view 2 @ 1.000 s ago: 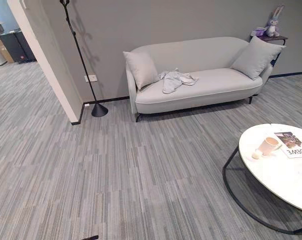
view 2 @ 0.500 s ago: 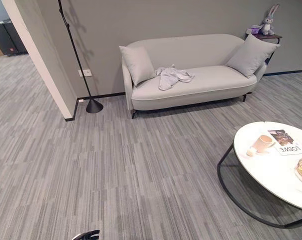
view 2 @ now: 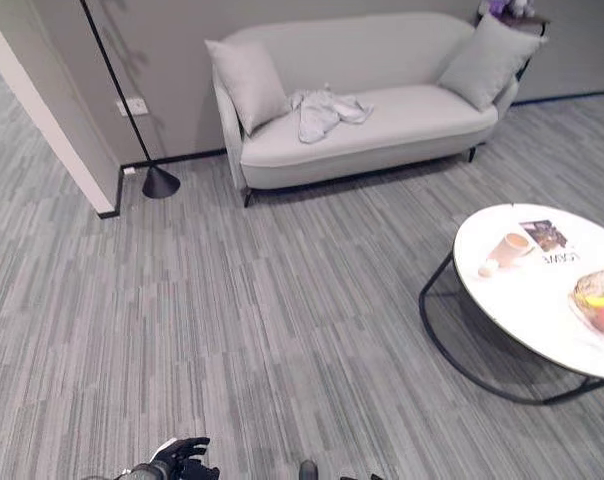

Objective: Hang the clothes on the sofa on the clothes rack.

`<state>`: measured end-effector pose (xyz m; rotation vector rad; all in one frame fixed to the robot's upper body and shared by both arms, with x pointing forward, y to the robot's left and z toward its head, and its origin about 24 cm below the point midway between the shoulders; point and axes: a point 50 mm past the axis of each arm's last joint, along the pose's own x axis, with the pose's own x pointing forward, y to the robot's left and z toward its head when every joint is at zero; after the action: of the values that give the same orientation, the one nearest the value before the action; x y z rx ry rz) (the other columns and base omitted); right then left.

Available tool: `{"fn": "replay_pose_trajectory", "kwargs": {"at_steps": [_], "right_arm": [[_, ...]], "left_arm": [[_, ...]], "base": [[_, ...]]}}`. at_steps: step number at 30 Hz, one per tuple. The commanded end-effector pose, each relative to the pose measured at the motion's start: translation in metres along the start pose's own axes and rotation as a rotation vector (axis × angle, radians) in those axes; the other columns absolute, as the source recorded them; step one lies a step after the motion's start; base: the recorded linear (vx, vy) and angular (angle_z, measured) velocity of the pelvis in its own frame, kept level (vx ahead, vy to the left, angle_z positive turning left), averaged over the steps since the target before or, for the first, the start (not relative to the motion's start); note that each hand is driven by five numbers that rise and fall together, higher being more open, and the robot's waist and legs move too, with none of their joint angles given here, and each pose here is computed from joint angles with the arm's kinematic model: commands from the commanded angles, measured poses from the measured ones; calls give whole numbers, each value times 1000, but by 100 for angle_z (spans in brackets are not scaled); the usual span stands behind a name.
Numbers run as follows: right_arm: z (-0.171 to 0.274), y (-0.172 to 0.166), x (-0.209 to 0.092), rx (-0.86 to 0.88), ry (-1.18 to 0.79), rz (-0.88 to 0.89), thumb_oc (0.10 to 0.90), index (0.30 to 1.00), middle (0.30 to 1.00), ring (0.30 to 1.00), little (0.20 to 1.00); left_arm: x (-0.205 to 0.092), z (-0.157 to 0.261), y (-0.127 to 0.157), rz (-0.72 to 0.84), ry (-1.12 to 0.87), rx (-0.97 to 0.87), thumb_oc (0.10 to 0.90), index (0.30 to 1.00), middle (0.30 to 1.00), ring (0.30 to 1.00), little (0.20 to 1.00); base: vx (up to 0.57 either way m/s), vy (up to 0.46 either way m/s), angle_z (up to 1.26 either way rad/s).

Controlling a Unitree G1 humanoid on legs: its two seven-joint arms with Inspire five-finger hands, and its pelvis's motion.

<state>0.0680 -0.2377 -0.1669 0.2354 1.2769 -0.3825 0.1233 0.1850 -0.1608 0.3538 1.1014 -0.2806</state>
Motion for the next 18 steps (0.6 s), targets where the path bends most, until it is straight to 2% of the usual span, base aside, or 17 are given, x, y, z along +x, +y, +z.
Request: {"fn": "replay_pose_trajectory", "kwargs": {"at_steps": [1,5,11,18], "right_arm": [[-4,-2,-1,-36,65,-24,800,900,900,900,900],[14,0,0,-11,32,-20,800,900,900,900,900],[12,-6,0,9,30,-31,800,900,900,900,900],[2,-15,-3,195,75,-74,800,900,900,900,900]], "left_arm": [[4,11,-39,-115,-6,131,800,900,900,900,900],[8,40,-34,-104,-76,239,800,900,900,900,900],[8,36,-27,-90,-65,250,800,900,900,900,900],[9,44,-27,-90,-81,299,800,900,900,900,900]], "base": [[-96,135,-1],[-20,112,-20],[141,1,-45],[243,-83,-45]]}}
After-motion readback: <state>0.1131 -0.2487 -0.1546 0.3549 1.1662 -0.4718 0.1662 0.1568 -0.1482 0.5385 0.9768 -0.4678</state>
